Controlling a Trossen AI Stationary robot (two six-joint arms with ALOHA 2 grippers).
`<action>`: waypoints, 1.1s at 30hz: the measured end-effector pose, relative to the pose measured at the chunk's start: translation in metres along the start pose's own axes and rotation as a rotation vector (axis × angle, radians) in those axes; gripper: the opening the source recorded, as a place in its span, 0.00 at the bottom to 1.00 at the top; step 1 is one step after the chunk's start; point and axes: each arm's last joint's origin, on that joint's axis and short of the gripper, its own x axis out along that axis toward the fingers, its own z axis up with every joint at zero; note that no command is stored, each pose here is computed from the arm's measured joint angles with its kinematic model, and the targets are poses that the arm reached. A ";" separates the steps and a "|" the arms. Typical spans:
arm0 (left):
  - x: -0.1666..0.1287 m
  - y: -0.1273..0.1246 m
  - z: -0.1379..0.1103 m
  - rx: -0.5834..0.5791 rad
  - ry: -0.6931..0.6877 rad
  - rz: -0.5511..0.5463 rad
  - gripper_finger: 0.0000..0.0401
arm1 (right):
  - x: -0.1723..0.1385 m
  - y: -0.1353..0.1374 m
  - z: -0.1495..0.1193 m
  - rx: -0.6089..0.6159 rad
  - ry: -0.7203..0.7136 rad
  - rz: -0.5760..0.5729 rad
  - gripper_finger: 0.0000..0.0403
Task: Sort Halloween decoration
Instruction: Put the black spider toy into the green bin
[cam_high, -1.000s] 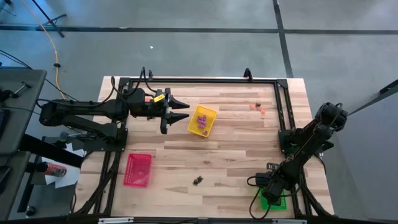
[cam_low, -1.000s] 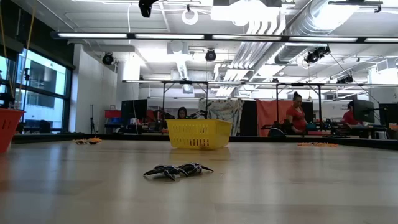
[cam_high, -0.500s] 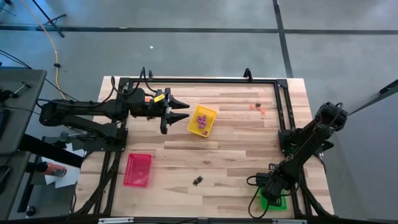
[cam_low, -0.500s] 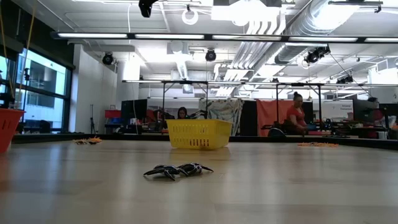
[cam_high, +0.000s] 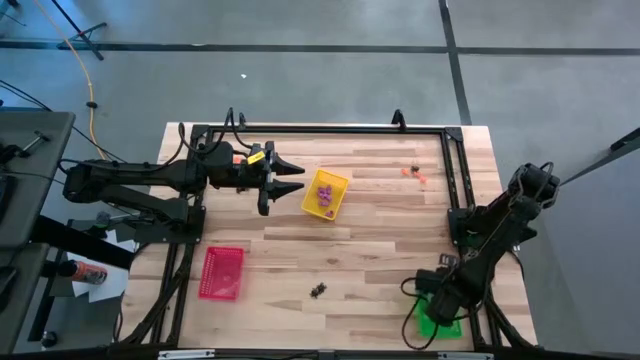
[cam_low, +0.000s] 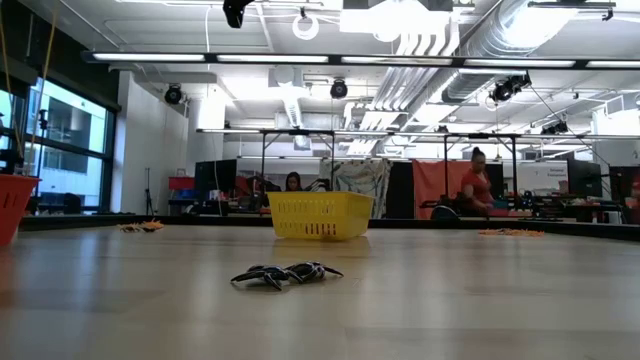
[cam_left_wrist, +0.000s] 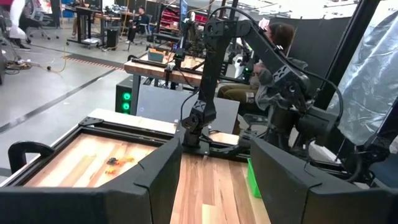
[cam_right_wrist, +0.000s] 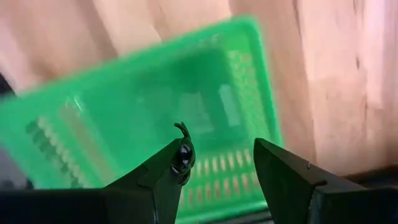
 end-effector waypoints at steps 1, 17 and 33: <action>0.000 0.000 0.000 -0.001 0.000 0.000 0.45 | 0.000 0.005 0.001 -0.027 -0.004 0.051 0.47; 0.000 0.000 0.000 0.000 0.001 0.000 0.45 | 0.001 0.001 -0.006 0.139 -0.038 0.003 0.47; 0.000 0.000 0.000 0.000 0.001 0.000 0.45 | -0.025 0.010 -0.002 -0.081 0.000 0.033 0.47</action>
